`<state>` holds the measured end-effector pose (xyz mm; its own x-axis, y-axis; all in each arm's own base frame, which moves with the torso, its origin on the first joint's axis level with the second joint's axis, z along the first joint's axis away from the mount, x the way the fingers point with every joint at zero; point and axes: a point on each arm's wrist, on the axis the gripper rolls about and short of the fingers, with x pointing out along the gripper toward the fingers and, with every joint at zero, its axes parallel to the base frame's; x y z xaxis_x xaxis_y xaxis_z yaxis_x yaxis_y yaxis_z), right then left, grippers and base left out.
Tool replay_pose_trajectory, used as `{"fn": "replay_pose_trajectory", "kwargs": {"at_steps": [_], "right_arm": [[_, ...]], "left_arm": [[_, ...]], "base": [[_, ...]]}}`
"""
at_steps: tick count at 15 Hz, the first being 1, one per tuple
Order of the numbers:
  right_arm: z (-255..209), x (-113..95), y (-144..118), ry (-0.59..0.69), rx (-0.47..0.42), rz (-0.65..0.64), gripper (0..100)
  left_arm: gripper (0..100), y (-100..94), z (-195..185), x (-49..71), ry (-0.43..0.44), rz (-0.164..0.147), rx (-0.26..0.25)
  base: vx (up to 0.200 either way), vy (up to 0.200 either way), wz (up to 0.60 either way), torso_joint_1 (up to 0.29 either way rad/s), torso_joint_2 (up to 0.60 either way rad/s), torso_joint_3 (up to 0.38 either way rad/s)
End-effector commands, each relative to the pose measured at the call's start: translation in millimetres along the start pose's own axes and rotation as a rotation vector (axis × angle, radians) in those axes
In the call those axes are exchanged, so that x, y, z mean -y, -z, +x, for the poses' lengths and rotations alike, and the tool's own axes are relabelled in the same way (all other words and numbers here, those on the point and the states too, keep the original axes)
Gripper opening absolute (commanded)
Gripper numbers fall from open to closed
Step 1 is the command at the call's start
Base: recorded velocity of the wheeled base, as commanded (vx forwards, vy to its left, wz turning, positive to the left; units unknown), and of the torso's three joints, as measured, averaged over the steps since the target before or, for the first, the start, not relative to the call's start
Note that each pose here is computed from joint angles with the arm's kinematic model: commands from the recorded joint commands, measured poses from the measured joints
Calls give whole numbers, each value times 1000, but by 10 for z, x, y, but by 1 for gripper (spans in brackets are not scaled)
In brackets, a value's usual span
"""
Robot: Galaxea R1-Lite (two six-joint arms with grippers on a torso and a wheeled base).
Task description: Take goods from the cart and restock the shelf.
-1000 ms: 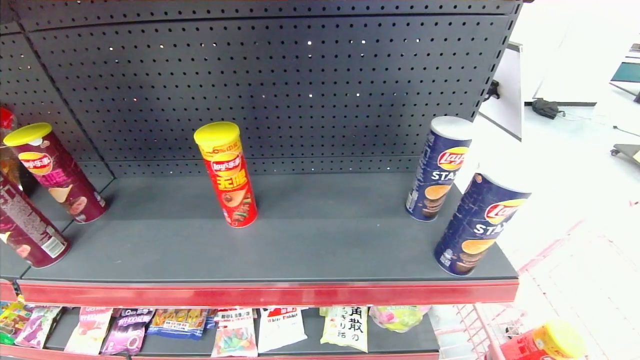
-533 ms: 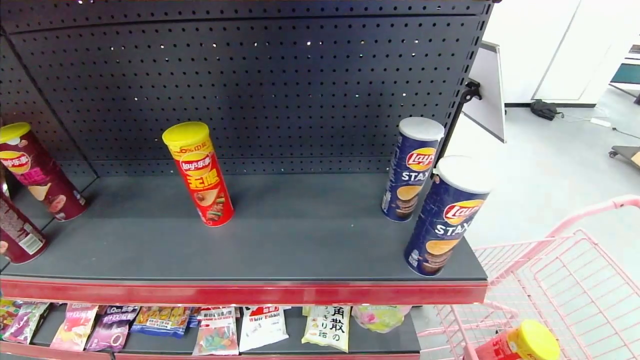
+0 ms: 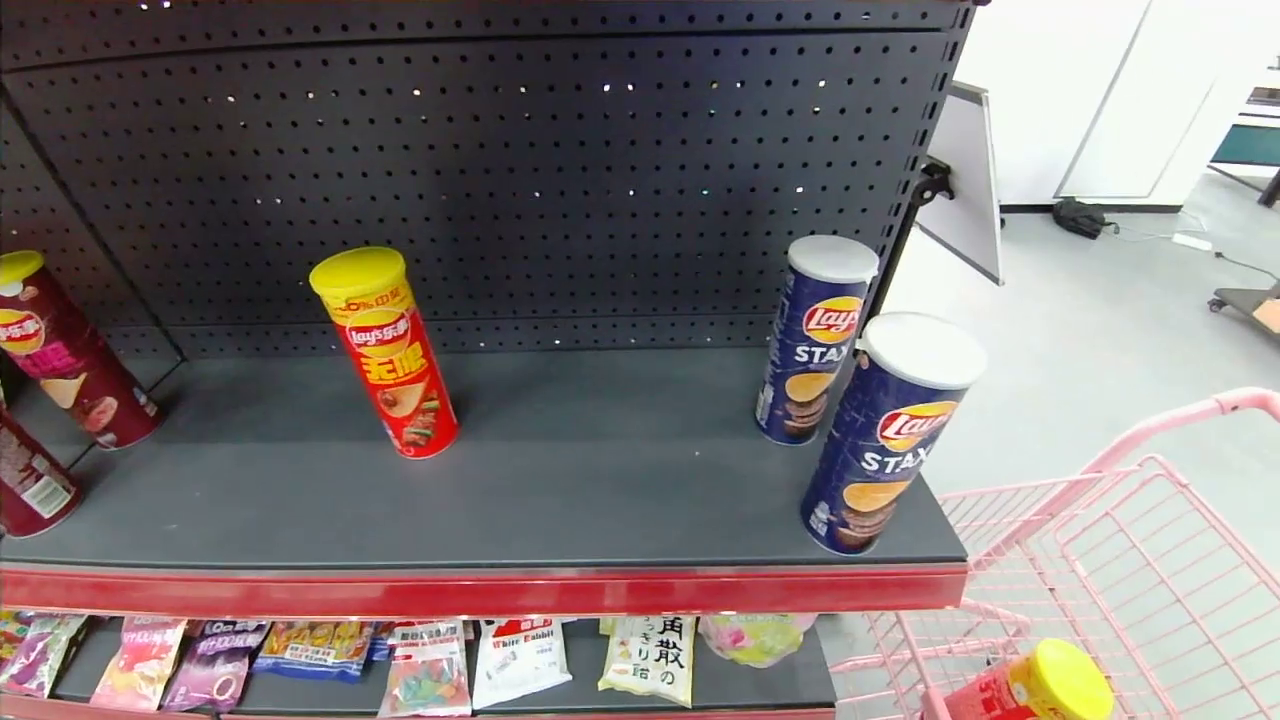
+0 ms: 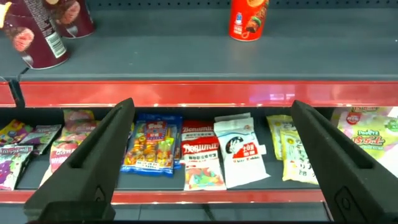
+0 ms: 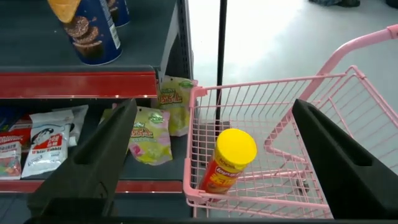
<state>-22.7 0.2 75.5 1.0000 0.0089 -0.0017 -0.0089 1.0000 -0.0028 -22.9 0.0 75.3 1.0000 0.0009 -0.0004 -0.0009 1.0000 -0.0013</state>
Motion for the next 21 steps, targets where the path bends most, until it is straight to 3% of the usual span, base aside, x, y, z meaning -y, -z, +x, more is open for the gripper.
{"fn": "replay_pose_trajectory", "kwargs": {"at_steps": [1,5,12,21], "right_arm": [[1,0,0,1,-1,0,100],[1,0,0,1,-1,0,100],[1,0,0,1,-1,1,100],[1,0,0,1,-1,3,100]], "left_arm": [[100,0,1,0,-1,0,-1],[100,0,1,0,1,0,-1],[100,0,1,0,-1,0,-1],[100,0,1,0,-1,0,-1]], "base": [[0,0,-600,-7,2,2],[0,0,-600,0,1,-1],[0,0,0,-12,20,16],[0,0,0,-137,343,197]]}}
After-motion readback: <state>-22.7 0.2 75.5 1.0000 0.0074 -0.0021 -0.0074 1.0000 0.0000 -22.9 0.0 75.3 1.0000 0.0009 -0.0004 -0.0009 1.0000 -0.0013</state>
